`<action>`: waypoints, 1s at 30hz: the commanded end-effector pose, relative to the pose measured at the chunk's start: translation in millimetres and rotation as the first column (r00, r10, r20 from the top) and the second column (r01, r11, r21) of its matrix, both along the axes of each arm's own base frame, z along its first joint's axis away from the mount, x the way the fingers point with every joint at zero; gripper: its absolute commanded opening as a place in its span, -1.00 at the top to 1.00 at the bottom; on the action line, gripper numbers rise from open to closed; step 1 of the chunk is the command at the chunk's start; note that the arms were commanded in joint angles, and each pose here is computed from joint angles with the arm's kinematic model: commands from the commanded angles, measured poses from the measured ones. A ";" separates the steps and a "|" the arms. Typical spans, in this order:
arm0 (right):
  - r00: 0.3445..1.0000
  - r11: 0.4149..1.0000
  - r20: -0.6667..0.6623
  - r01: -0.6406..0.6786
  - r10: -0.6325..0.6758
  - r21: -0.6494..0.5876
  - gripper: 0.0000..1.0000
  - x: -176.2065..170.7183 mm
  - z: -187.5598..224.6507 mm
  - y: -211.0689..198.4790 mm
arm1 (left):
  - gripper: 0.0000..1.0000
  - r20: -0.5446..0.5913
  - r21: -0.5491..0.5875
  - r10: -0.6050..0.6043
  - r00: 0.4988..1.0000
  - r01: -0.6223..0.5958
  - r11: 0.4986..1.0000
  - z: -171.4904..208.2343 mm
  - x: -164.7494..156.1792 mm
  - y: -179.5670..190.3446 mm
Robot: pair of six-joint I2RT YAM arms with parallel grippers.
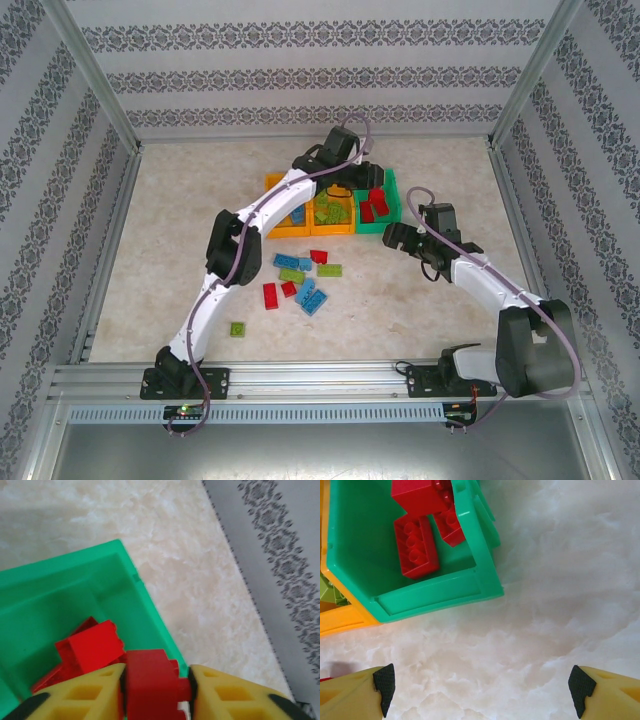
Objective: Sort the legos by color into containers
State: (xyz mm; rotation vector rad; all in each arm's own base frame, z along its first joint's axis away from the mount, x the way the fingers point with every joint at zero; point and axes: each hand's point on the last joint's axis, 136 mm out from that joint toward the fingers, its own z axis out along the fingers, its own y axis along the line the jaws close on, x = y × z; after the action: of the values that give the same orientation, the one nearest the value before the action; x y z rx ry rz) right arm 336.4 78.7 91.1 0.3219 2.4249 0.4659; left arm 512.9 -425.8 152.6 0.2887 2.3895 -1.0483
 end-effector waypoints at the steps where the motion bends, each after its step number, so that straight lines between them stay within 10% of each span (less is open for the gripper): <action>1: 0.999 1.000 0.034 0.013 -0.013 0.022 -0.84 1.0 7.1 0.3 | 0.08 -0.043 0.013 0.020 0.999 -0.020 1.000 -1.8 -3.8 0.4; 16: 0.958 0.959 0.080 -0.267 0.275 -0.095 -0.75 -29.9 9.8 67.4 | -0.99 0.136 0.110 0.080 0.987 -0.096 0.989 54.3 -28.8 44.4; 30: 0.712 0.701 0.021 -0.685 0.702 -0.198 -0.55 -39.7 -5.0 176.0 | -0.99 0.152 0.104 0.257 0.954 -0.274 0.956 46.5 -86.5 152.1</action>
State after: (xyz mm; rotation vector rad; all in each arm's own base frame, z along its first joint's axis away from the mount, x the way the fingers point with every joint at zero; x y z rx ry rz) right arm 296.5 237.8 82.1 -0.5577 2.4354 0.5412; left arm 422.7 -295.4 196.2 0.1557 2.3358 -0.7342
